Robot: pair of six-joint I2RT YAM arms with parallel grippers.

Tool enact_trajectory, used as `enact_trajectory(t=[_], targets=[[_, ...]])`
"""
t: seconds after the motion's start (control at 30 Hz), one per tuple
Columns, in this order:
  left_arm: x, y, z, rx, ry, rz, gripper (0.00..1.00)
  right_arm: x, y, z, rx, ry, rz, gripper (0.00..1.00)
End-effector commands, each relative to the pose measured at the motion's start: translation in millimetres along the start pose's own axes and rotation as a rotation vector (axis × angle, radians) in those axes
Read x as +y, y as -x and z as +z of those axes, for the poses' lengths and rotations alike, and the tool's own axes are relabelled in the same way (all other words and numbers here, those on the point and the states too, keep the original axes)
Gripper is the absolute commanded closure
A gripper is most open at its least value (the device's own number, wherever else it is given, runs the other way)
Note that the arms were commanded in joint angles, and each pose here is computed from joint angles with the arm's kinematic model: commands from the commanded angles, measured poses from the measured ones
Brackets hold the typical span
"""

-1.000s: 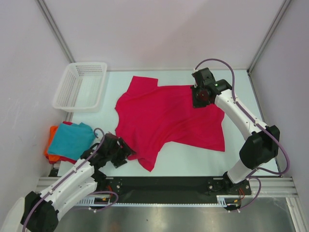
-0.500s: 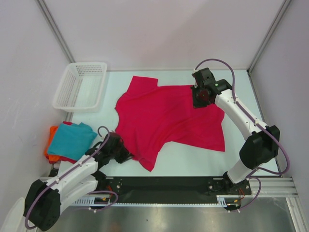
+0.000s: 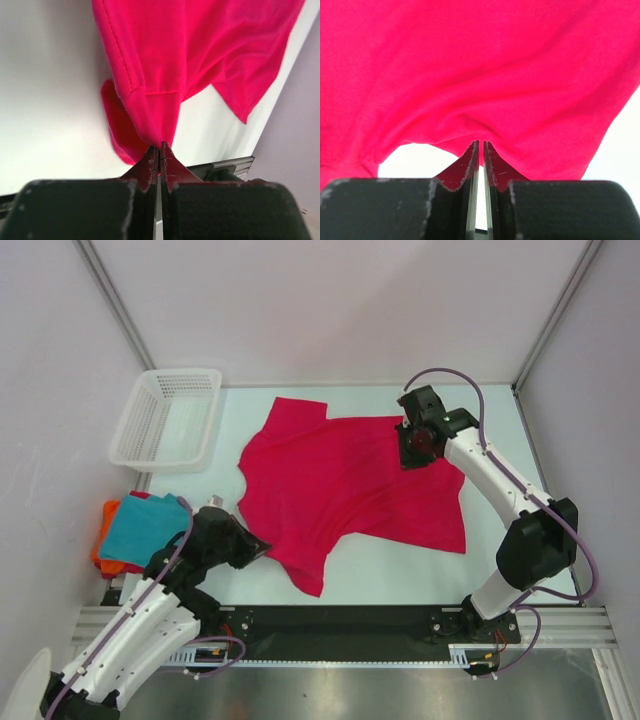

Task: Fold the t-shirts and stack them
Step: Flatten out the tshirt

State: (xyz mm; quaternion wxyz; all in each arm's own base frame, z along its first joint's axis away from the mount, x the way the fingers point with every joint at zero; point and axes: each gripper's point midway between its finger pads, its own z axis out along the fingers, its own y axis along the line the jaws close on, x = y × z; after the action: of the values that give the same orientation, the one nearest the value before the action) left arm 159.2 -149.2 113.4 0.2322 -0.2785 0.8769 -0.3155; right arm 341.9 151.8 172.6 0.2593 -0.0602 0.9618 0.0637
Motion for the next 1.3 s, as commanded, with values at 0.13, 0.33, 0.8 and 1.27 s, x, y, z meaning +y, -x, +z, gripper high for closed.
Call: enact_trajectory(t=[0.13,0.33,0.8,1.27], targets=[[7,-9,-17,0.028,0.034,-0.056,1.00,2,8,-15,-0.057,0.032,-0.019,0.87],[-18,19,-55,-0.097,0.001,-0.007,1.00,-4,7,-14,-0.050,0.024,-0.014,0.87],[18,-23,31,0.122,0.047,-0.046,0.96,2,3,-15,-0.032,0.025,-0.025,0.88],[-1,17,10,-0.027,0.124,0.060,0.08,10,-7,-1,0.015,0.051,-0.026,0.84]])
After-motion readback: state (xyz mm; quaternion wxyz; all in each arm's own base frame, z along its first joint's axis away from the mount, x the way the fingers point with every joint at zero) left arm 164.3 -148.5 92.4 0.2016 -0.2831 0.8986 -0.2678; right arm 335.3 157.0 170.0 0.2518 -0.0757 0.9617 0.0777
